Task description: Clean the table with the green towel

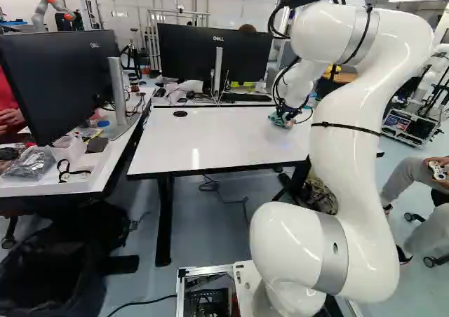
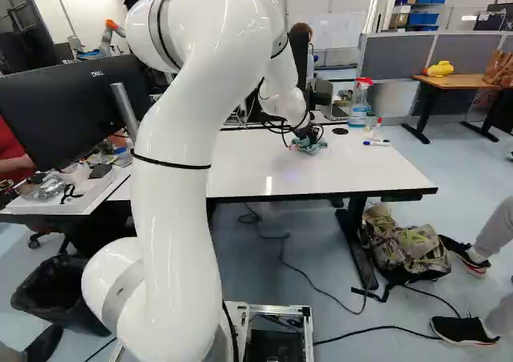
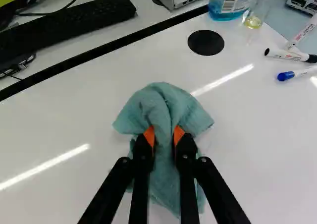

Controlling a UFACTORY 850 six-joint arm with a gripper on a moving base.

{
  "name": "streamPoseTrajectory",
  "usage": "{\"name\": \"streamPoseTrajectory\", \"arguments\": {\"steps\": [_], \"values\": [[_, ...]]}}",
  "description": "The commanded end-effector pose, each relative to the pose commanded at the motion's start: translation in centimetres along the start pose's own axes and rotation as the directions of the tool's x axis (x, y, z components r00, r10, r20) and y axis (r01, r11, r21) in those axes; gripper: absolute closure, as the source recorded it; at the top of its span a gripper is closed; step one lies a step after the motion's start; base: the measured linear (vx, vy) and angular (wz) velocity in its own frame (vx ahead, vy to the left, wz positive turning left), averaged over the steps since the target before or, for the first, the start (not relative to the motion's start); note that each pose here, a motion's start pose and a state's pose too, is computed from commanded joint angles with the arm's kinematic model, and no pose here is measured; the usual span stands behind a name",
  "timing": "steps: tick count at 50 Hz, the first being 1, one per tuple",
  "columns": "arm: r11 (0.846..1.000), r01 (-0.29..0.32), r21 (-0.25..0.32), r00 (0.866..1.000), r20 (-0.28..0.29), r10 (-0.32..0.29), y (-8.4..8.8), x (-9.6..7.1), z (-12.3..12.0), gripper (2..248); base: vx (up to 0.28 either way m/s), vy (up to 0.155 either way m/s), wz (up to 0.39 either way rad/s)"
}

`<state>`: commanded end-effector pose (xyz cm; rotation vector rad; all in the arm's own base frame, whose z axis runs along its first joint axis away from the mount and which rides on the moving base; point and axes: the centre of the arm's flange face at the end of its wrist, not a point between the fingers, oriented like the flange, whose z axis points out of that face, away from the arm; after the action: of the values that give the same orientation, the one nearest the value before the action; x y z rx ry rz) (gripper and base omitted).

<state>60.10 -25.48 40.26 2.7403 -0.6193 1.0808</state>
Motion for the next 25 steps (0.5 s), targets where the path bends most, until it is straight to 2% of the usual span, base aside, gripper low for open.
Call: {"name": "streamPoseTrajectory", "arguments": {"steps": [13,25], "values": [[1.0,-0.014,-0.013,1.0,0.014,0.014,1.2,-1.3,-1.5,189,0.0,0.0,0.0],[0.999,-0.037,-0.034,0.999,0.015,0.037,3.2,-1.4,-1.7,189,0.0,0.0,0.0]]}}
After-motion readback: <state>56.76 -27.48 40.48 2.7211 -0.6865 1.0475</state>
